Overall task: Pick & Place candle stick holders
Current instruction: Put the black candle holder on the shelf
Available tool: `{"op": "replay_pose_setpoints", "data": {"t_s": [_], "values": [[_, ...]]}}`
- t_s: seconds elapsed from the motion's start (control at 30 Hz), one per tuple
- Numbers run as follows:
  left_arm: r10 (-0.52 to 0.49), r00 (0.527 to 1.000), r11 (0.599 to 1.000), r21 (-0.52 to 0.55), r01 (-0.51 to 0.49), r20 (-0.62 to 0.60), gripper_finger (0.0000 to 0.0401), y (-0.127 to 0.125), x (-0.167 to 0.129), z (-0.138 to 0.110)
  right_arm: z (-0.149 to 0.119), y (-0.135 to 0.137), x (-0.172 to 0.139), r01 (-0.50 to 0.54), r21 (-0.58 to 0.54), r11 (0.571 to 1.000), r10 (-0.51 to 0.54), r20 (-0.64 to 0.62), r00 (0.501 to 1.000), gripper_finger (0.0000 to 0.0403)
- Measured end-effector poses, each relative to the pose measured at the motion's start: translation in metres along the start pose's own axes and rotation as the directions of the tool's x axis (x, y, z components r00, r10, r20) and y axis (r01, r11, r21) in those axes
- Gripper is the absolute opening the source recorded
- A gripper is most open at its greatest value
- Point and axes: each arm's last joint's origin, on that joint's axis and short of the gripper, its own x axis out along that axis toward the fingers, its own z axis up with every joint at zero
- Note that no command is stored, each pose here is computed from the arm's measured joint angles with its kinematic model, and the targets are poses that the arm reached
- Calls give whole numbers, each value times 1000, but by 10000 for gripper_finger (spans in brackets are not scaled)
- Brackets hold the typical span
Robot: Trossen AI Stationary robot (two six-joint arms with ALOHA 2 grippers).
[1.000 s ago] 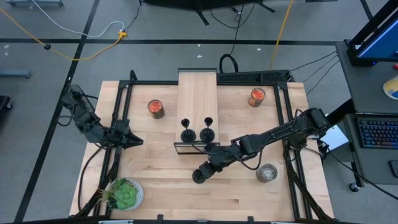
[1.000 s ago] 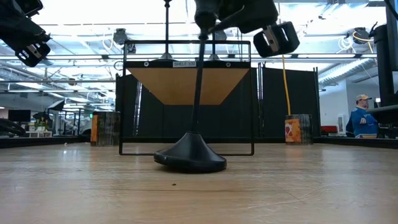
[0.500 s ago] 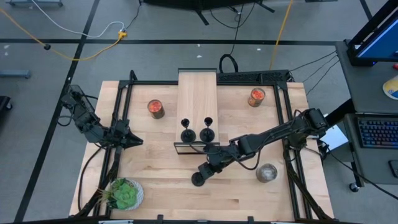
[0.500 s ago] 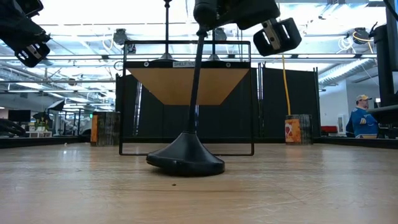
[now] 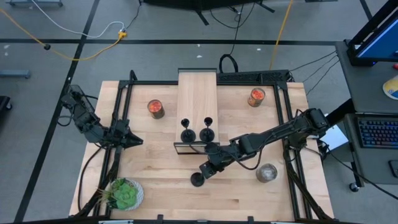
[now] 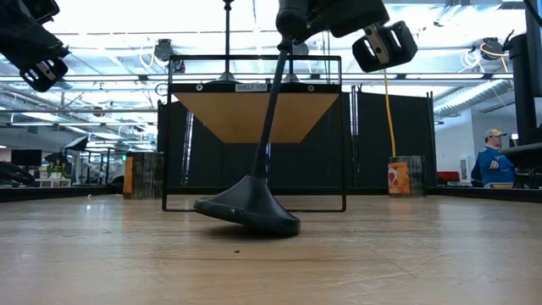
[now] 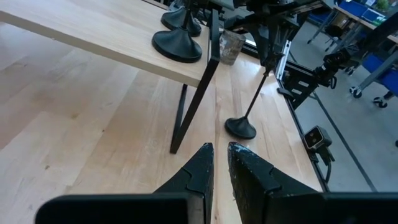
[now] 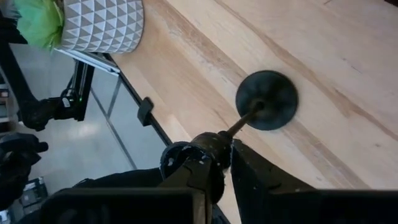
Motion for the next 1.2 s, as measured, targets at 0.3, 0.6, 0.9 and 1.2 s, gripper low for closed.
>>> {"op": "replay_pose_setpoints", "data": {"t_s": [0.3,0.6,0.9,1.2], "values": [[5,1000,1000,0,-5,3,53,0,0,0,-13,-1,-30,52,30,998,-51,-17,999,8],[11,1000,1000,4,-11,9,53,0,0,0,-18,-7,-55,119,64,991,-117,-27,993,8],[11,1000,1000,-4,-11,9,53,0,0,0,-22,-12,-73,187,84,979,-182,-61,981,8],[8,1000,1000,1,-8,11,53,0,0,1,-26,-15,-132,378,139,915,-375,-51,926,7]]}}
